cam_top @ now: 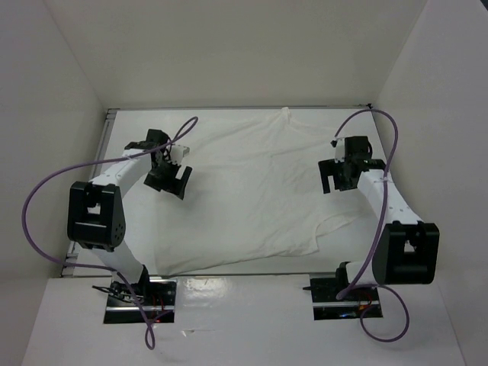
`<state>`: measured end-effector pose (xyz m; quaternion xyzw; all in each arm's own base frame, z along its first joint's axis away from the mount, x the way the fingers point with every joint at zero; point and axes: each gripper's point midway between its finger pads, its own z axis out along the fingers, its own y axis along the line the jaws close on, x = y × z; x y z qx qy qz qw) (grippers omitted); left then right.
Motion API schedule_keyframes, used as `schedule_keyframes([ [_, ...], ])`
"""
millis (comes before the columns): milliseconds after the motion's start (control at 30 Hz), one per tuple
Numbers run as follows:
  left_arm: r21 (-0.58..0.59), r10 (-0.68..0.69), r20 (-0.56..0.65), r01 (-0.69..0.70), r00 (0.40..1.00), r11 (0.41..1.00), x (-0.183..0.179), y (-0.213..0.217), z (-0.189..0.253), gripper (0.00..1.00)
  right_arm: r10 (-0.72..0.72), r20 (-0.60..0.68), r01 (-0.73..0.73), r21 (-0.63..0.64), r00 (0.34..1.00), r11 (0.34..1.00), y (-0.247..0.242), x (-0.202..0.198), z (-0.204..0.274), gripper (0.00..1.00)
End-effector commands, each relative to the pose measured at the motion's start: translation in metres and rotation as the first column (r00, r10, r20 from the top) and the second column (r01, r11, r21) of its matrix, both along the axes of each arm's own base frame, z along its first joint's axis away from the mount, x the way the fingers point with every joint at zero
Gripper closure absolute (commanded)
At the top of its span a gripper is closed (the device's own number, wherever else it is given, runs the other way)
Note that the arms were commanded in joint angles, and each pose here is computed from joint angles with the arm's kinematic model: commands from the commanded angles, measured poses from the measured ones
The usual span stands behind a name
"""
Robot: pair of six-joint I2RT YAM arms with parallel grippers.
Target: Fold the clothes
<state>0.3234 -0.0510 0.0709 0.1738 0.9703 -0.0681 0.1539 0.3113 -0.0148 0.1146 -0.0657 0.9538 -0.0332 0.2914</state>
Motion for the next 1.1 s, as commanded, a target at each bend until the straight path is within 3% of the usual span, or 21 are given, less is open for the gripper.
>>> schedule_keyframes([
  [0,0.021,0.011,0.007,-0.011,1.000,1.000,0.017,0.003,0.000,0.00,0.011,-0.034,-0.011,-0.008,0.999,1.000,-0.002,0.013,-0.016,0.01],
  [333,0.056,0.029,-0.034,-0.028,0.999,0.998,0.022,0.008,-0.016,0.00,0.081,-0.233,-0.087,-0.019,0.969,0.996,-0.003,0.015,-0.077,0.01],
  [567,0.075,0.042,-0.104,-0.034,0.994,0.997,0.023,0.009,-0.041,0.00,0.101,-0.300,-0.109,-0.009,0.948,0.994,-0.006,0.018,-0.112,0.01],
  [800,0.141,0.061,-0.131,-0.042,0.989,0.989,0.036,0.019,-0.059,0.00,0.097,-0.311,-0.102,0.000,0.945,0.995,-0.011,0.030,-0.129,0.01],
  [1067,0.163,0.116,-0.151,-0.091,0.982,0.982,0.045,0.033,-0.073,0.00,0.065,-0.264,-0.072,-0.015,0.962,0.997,-0.022,0.070,-0.114,0.01],
])
